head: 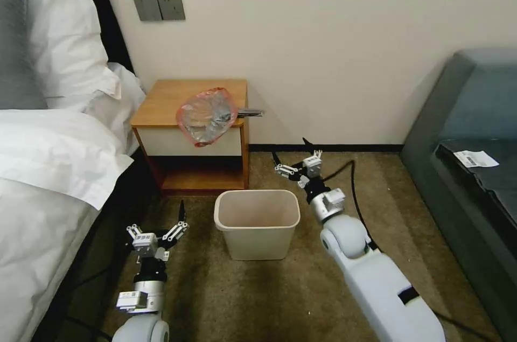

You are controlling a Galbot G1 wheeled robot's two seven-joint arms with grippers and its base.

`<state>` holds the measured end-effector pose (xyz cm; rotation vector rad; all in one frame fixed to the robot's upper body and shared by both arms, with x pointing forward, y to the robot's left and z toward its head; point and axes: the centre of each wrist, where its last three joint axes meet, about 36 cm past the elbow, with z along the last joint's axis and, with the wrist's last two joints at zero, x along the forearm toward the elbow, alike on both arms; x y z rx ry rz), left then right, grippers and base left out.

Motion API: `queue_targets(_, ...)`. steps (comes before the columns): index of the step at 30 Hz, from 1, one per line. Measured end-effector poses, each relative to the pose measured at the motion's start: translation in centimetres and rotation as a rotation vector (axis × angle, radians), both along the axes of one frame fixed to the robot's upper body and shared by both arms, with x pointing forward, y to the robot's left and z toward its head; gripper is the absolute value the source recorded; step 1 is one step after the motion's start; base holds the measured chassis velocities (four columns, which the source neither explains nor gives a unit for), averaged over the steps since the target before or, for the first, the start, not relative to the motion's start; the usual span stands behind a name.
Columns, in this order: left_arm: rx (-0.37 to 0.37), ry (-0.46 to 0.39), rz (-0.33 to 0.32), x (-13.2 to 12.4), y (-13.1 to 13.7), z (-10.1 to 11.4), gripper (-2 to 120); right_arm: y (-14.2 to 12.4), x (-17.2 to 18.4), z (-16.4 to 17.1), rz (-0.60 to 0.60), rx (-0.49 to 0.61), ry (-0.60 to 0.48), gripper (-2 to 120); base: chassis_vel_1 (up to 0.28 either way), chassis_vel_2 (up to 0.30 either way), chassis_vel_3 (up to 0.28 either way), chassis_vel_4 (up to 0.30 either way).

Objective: Pick up the garbage bag from the table and place it over the trash can.

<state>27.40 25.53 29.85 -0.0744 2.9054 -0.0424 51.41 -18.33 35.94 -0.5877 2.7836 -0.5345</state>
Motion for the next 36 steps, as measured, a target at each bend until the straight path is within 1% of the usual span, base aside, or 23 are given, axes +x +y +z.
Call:
queue_targets(1,0.003,0.003,-0.002,0.0,-0.1,-0.1,100,0.1,1.2,0.3,0.004,-0.028,-0.016,100,0.0,0.0,0.0,0.0)
queue_targets(2,0.003,0.003,-0.002,0.0,-0.1,-0.1,100,0.1,1.2,0.3,0.004,-0.028,-0.016,100,0.0,0.0,0.0,0.0)
queue_targets(4,0.006,0.003,-0.004,0.1,-0.1,-0.1,100,1.1,3.6,0.8,0.019,-0.073,-0.042,100,0.0,0.0,0.0,0.0)
queue_targets(5,0.006,0.003,-0.004,0.1,-0.1,-0.1,100,1.1,3.6,0.8,0.019,-0.073,-0.042,100,0.0,0.0,0.0,0.0)
queue_targets(7,0.005,0.005,-0.002,0.2,-0.2,-0.1,100,2.4,5.2,0.9,0.035,-0.097,-0.054,100,0.0,0.0,0.0,0.0)
queue_targets(8,0.005,0.005,-0.002,0.2,-0.2,-0.1,100,2.4,5.2,0.9,0.035,-0.097,-0.054,100,0.0,0.0,0.0,0.0)
queue_targets(11,0.001,0.017,0.002,0.1,-0.3,-0.5,100,3.9,6.8,0.8,0.06,-0.152,-0.065,100,0.0,0.0,0.0,0.0)
queue_targets(13,0.0,0.02,0.003,0.1,-0.4,-0.6,100,4.2,7.3,0.7,0.066,-0.168,-0.069,100,0.0,0.0,0.0,0.0)
queue_targets(16,-0.001,0.027,0.006,0.0,-0.6,-0.8,100,4.9,9.7,0.4,0.088,-0.274,-0.12,100,0.0,0.0,0.0,0.0)
queue_targets(17,-0.001,0.027,0.006,0.0,-0.6,-0.8,100,4.9,9.7,0.4,0.088,-0.274,-0.12,100,0.0,0.0,0.0,0.0)
queue_targets(18,-0.001,0.027,0.007,0.0,-0.6,-0.8,100,4.9,10.8,0.5,0.093,-0.318,-0.149,100,0.0,0.0,0.0,0.0)
queue_targets(20,0.003,0.028,0.007,0.0,-0.7,-0.8,100,5.1,12.1,1.0,0.091,-0.356,-0.166,100,0.0,0.0,0.0,0.0)
queue_targets(29,0.01,0.033,0.013,-0.3,-0.6,-1.0,100,5.2,14.4,3.3,0.091,-0.413,-0.199,100,0.0,0.0,0.0,0.0)
queue_targets(36,0.012,0.03,0.015,-0.2,-0.7,-1.0,100,5.7,15.4,4.1,0.103,-0.462,-0.218,100,0.0,0.0,0.0,0.0)
